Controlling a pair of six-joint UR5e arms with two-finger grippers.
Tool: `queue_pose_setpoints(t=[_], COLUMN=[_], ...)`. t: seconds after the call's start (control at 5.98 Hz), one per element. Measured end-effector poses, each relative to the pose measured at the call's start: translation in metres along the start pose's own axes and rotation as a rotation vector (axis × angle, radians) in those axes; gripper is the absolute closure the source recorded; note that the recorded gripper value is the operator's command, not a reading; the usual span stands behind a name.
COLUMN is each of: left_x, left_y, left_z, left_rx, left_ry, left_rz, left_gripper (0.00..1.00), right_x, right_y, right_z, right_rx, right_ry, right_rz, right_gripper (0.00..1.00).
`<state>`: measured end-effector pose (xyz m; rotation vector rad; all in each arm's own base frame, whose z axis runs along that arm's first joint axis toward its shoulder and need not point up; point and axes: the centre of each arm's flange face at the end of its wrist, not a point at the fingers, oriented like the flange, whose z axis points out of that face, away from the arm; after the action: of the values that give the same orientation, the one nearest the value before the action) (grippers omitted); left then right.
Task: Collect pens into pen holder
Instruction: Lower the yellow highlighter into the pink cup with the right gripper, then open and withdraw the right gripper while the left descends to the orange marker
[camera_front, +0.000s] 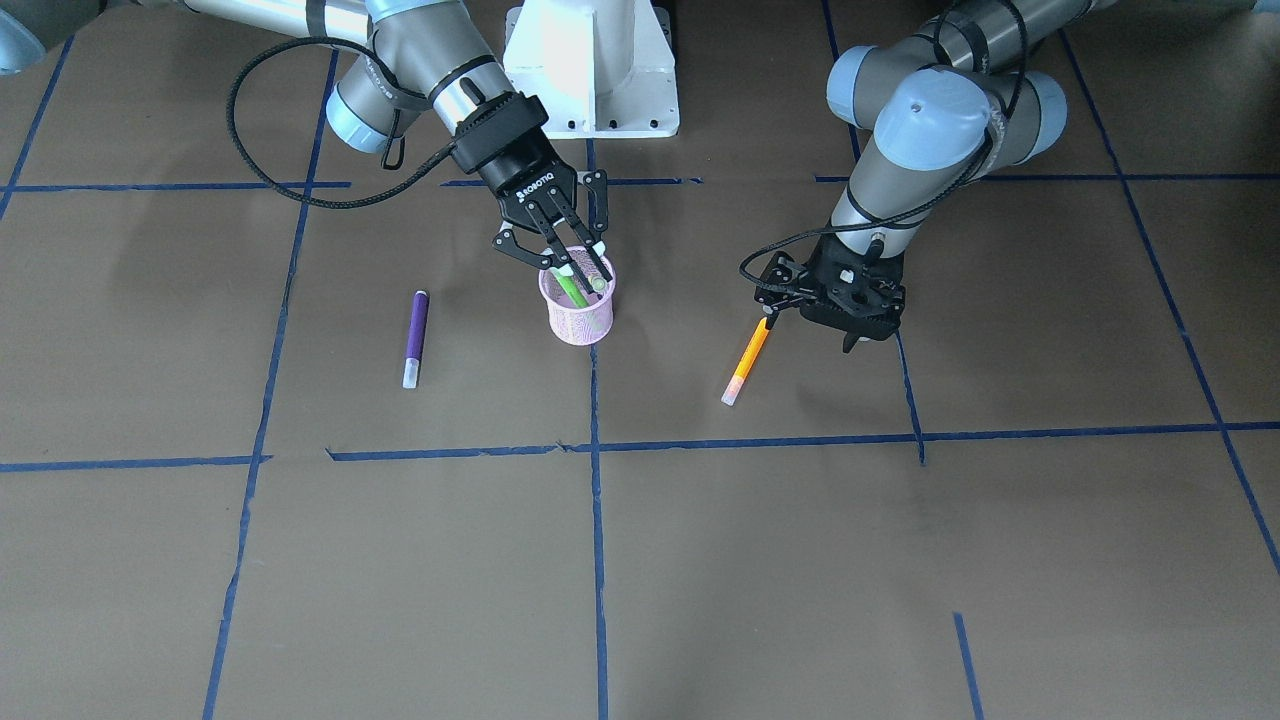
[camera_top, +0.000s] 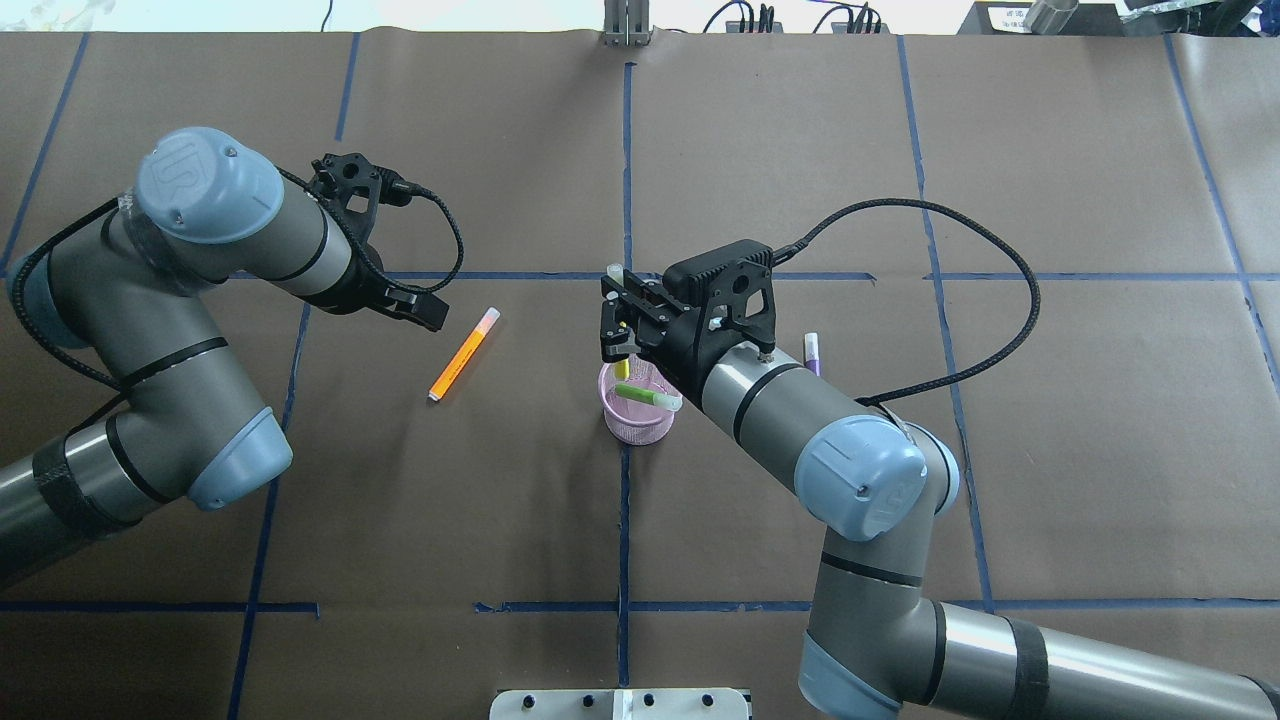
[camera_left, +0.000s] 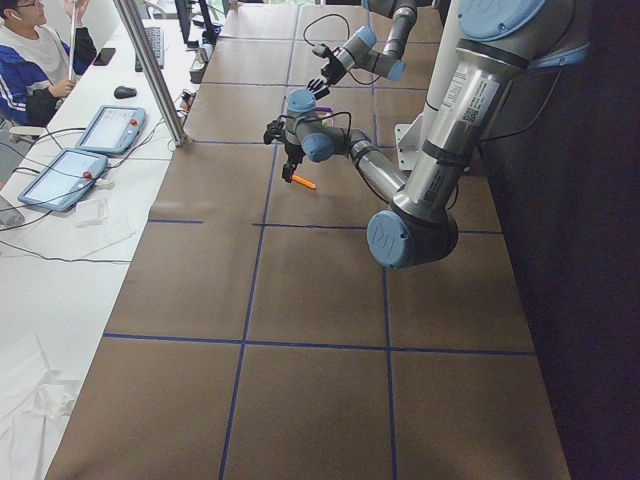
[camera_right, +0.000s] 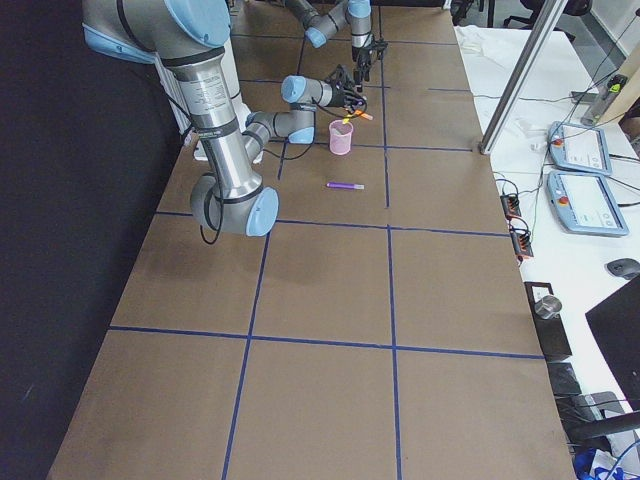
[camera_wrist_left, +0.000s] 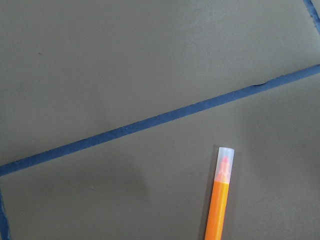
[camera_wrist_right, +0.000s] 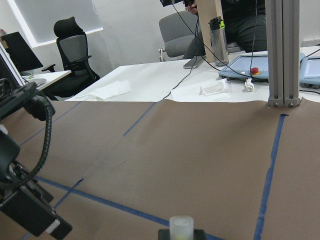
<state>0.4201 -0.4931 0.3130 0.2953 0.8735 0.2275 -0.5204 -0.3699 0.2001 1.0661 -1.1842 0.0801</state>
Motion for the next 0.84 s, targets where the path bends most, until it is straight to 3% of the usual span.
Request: queue_pose_setpoints(t=[0.17,0.33,0.5,0.84], left_x=[0.0,0.001,0.001,0.002], left_y=[0.0,0.0,0.0,0.0], left_z=[0.0,0.0,0.0,0.0], left_rx=[-0.001,0.0,0.0,0.0], left_ry=[0.0,0.001,0.001,0.002], left_rz=[-0.002,-0.003,-0.003,-0.003], left_gripper=[0.0,0.0,0.0,0.0], right_x=[0.001,-0.001,-0.004,-0.008], right_y=[0.011,0.021,0.028,0.03], right_z=[-0.002,-0.003,-0.004,-0.004], right_rx=[-0.016,-0.028,-0.032,-0.021], right_ry=[0.003,0.003,0.004,0.013], right_rz=[-0.006,-0.009,-0.008,-0.01], right_gripper=[0.98,0.38,0.0,0.0])
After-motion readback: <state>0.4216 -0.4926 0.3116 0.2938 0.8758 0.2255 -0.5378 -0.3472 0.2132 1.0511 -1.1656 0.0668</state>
